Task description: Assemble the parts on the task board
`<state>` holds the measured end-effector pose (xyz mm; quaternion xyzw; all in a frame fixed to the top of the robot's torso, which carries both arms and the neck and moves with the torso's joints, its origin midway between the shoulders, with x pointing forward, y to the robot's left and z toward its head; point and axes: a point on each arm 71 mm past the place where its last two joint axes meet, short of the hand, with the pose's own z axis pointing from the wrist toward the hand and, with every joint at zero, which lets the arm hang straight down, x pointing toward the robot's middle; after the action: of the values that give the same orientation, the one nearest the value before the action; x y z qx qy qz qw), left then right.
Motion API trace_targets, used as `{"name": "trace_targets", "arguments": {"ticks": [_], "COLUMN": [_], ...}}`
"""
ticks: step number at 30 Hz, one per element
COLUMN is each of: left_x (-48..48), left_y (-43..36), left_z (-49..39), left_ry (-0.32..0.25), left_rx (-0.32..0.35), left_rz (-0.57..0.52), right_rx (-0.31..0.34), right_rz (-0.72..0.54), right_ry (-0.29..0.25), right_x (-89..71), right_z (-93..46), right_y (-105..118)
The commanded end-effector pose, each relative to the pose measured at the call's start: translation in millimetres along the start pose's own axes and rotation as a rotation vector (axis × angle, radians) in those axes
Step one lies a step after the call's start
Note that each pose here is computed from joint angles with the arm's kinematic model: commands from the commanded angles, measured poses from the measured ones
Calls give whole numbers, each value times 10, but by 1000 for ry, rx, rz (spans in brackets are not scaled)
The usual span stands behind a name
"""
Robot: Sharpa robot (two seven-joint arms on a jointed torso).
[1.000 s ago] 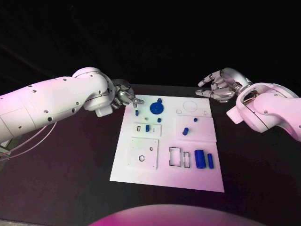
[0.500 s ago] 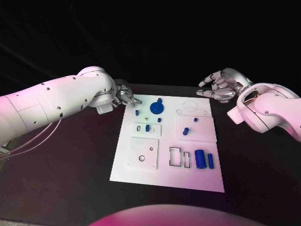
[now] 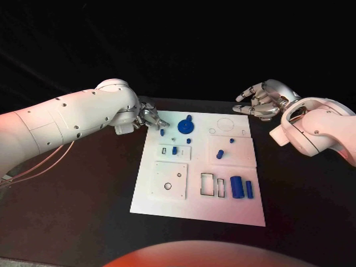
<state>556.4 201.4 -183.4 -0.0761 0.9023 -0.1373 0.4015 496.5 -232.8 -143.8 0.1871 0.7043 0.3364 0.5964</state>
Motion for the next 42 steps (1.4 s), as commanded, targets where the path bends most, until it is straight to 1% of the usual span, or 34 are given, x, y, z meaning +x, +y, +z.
{"name": "trace_targets", "arguments": {"ticks": [1, 8, 16, 23, 37, 42], "left_x": [29, 45, 67, 83, 79, 84], "left_y": [-15, -9, -44, -57, -57, -58], "left_z": [12, 33, 26, 22, 24, 24], "left_ry": [42, 49, 50, 61, 55, 62], "left_rx": [8, 3, 17, 22, 25, 29], "left_rz": [32, 35, 25, 24, 13, 3], "right_rx": [-5, -5, -4, -2, 0, 0], "right_rz": [-2, -2, -2, -2, -3, -3], "right_ry": [-5, -6, -4, -4, -1, 0], "right_x": [-6, -9, -6, -5, -1, 1], "right_z": [-1, -2, 0, 1, 7, 8], "right_y": [-1, -4, -3, -4, -4, -3]}}
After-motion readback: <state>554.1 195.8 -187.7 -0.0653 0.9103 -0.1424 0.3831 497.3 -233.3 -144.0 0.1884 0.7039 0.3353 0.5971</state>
